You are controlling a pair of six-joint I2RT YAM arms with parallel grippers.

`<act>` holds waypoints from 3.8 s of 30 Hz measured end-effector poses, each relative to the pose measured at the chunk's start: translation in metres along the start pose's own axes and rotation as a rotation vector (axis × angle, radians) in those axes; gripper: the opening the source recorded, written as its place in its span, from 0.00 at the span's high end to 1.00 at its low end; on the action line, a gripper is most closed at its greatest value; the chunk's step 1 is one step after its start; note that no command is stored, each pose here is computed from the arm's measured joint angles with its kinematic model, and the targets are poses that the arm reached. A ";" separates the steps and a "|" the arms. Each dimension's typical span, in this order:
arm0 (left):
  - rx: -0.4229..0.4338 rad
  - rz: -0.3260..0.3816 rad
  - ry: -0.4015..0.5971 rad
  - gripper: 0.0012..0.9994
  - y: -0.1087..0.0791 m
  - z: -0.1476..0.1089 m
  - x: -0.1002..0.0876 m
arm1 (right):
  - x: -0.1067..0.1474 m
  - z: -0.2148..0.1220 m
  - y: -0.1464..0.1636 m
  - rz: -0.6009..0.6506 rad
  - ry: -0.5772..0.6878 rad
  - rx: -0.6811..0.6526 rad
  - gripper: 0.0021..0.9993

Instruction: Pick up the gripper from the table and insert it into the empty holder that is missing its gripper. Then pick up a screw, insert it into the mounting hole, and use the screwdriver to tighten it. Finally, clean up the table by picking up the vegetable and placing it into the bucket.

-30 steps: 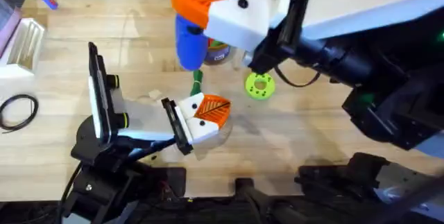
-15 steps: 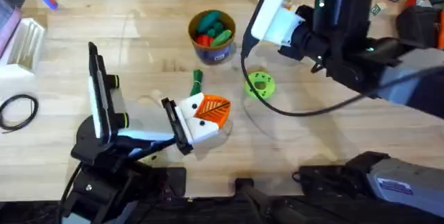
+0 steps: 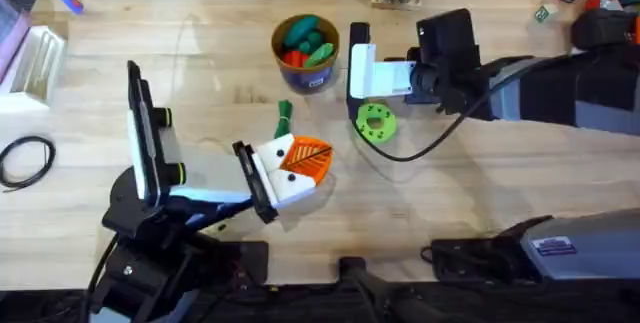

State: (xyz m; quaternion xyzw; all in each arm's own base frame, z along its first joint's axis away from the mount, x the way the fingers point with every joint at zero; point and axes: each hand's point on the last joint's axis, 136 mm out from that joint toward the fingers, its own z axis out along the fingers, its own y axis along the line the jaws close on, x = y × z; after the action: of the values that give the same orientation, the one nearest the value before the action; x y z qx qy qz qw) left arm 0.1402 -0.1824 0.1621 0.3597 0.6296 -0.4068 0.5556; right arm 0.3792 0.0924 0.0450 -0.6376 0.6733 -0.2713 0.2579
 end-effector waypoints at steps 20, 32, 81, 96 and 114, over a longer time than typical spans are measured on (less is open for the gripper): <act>-0.001 0.001 0.000 0.02 0.000 0.000 0.000 | -0.006 -0.057 -0.057 0.603 -0.088 0.124 0.11; -0.417 -0.319 -0.039 0.01 0.061 -0.021 -0.027 | -0.026 -0.112 -0.094 0.735 -0.248 0.232 0.11; -0.813 -0.560 1.017 0.99 0.144 -0.010 0.095 | -0.035 -0.109 -0.063 0.686 -0.209 0.126 0.10; -0.792 -0.298 0.440 0.99 0.193 0.056 -0.109 | -0.035 -0.109 -0.063 0.686 -0.208 0.126 0.10; -0.882 -0.307 0.592 0.02 0.233 0.072 -0.035 | -0.034 -0.108 -0.059 0.683 -0.200 0.112 0.10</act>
State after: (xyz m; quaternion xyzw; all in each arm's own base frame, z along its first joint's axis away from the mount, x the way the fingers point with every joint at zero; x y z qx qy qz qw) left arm 0.3844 -0.1528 0.1670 0.0960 0.9149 -0.0623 0.3871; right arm 0.3488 0.1281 0.1636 -0.3842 0.8030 -0.1422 0.4330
